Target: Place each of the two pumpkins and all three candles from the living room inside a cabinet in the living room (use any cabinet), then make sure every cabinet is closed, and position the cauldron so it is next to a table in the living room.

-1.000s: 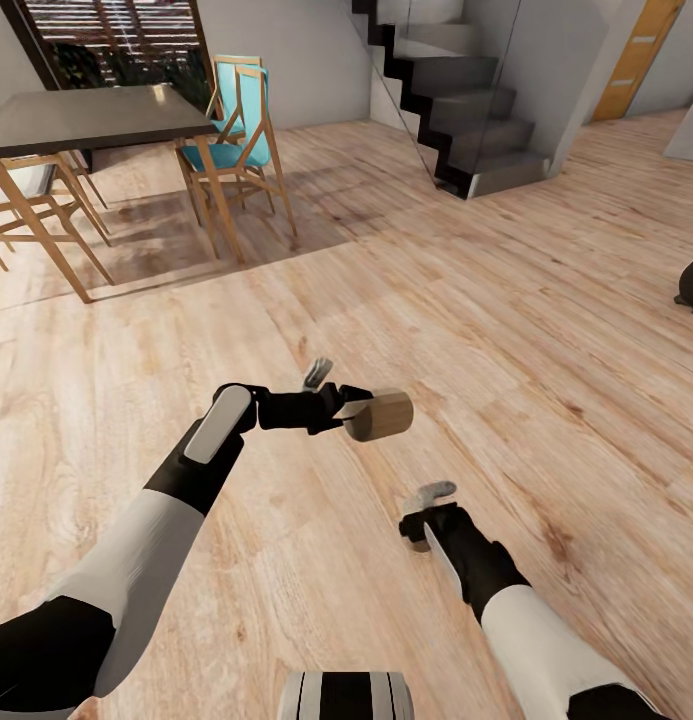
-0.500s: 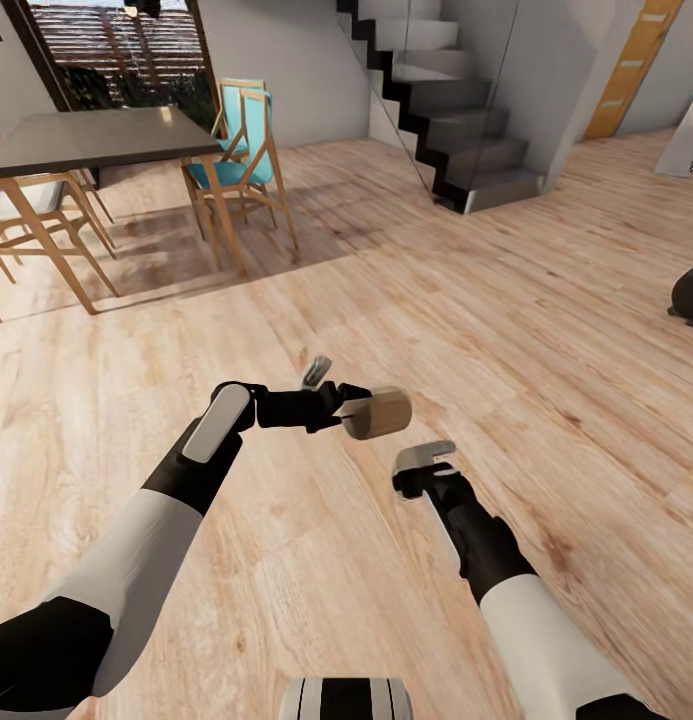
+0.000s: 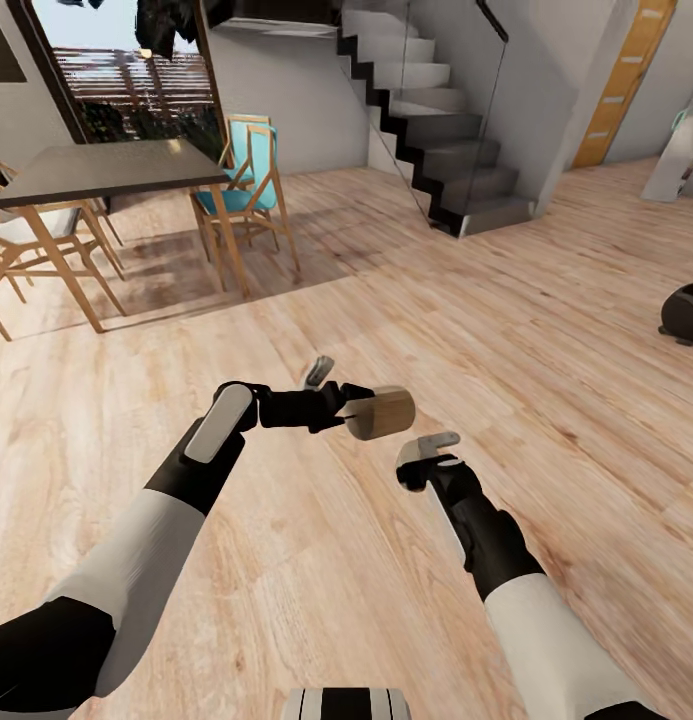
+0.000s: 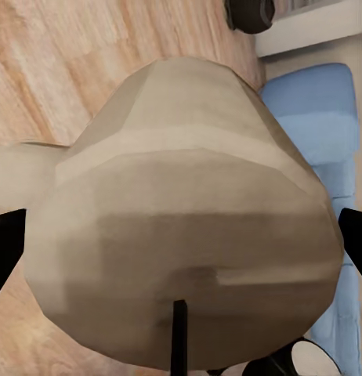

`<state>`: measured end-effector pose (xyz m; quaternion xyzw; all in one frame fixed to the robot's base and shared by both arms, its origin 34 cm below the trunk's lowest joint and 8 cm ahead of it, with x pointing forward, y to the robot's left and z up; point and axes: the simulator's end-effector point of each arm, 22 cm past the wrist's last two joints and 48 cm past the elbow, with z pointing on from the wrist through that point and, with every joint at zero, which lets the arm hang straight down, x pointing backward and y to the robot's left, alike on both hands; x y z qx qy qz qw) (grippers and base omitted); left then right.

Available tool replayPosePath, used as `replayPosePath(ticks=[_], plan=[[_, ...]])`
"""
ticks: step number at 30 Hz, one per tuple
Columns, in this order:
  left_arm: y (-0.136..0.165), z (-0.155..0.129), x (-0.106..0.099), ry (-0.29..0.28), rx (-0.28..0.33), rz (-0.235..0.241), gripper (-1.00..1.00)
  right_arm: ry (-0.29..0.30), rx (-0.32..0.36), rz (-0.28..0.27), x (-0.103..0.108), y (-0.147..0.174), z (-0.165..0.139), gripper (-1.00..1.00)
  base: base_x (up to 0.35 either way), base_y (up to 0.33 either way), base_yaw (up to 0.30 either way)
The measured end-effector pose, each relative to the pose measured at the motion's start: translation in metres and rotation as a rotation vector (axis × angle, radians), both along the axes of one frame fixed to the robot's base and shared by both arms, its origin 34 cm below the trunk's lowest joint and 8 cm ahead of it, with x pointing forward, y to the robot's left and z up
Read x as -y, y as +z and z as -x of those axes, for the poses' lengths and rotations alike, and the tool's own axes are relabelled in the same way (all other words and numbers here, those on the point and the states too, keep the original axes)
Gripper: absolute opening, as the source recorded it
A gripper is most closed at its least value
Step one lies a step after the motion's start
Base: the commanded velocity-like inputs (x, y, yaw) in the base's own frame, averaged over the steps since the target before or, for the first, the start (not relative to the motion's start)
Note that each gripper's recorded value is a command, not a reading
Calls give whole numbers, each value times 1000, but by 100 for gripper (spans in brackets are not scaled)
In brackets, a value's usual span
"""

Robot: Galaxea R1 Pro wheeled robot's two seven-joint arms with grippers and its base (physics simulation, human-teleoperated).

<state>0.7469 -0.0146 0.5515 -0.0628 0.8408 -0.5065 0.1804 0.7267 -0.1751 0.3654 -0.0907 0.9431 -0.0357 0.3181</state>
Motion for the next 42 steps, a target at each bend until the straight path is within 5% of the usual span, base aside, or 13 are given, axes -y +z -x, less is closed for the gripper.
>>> replayPosePath(ticks=[8,18,42], plan=[[36,0,-1,0,61,16,-100,1,16,5,0,16,-1,-100,0,0,0],[82,3,-29,17,191,-10,-100,2,60,6,0,45,-6,-100,0,0,0],[136,18,-24,14,260,-5,-100,2,144,8,-1,101,-11,-100,0,0,76]])
